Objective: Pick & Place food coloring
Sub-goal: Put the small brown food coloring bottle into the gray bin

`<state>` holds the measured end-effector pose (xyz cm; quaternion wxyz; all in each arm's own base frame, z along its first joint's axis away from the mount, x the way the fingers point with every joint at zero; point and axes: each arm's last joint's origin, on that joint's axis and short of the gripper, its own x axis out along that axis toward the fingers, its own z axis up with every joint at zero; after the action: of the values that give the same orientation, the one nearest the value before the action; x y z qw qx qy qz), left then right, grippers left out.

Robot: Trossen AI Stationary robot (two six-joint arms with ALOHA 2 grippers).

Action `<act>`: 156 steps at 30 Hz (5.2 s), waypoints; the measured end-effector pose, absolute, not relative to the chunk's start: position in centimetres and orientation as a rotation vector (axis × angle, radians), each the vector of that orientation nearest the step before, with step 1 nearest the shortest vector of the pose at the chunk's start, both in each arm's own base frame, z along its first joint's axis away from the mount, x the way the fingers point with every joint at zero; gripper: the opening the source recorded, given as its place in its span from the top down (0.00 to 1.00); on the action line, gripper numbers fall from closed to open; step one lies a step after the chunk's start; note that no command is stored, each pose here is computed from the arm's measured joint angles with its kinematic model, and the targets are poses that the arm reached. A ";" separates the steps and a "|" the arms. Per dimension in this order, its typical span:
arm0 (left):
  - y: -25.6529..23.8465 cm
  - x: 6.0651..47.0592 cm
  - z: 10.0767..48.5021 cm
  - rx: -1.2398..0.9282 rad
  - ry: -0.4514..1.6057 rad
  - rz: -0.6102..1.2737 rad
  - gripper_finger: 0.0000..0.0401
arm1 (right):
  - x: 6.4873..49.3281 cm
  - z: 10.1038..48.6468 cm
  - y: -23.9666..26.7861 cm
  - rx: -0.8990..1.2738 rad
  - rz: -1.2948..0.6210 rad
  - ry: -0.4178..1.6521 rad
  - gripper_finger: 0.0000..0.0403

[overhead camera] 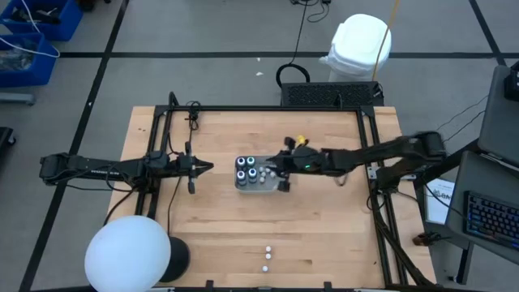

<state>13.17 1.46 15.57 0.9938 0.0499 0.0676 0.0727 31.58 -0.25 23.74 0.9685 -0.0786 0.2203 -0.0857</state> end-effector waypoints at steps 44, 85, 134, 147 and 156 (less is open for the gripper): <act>0.8 15.4 19.1 -0.048 0.166 0.100 0.92 | 10.4 17.7 -0.2 -0.006 -0.131 -0.076 1.00; -14.9 41.0 19.4 0.392 0.922 -0.491 0.60 | 10.5 17.6 0.1 -0.038 -0.050 -0.066 1.00; -25.5 39.0 18.7 0.393 0.751 -0.696 0.51 | 10.5 17.1 -0.2 -0.091 -0.133 -0.013 1.00; -25.1 39.7 17.3 0.404 0.767 -0.652 0.51 | 10.5 17.0 -0.2 -0.092 -0.130 -0.005 1.00; -24.6 40.3 15.7 0.347 0.819 -0.682 0.51 | 10.6 17.0 -0.2 -0.091 -0.130 -0.002 1.00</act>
<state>40.26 -24.62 15.70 0.8471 0.1644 0.3884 -0.3232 10.56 -0.16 17.01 0.9969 -0.0454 -0.0008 -0.0649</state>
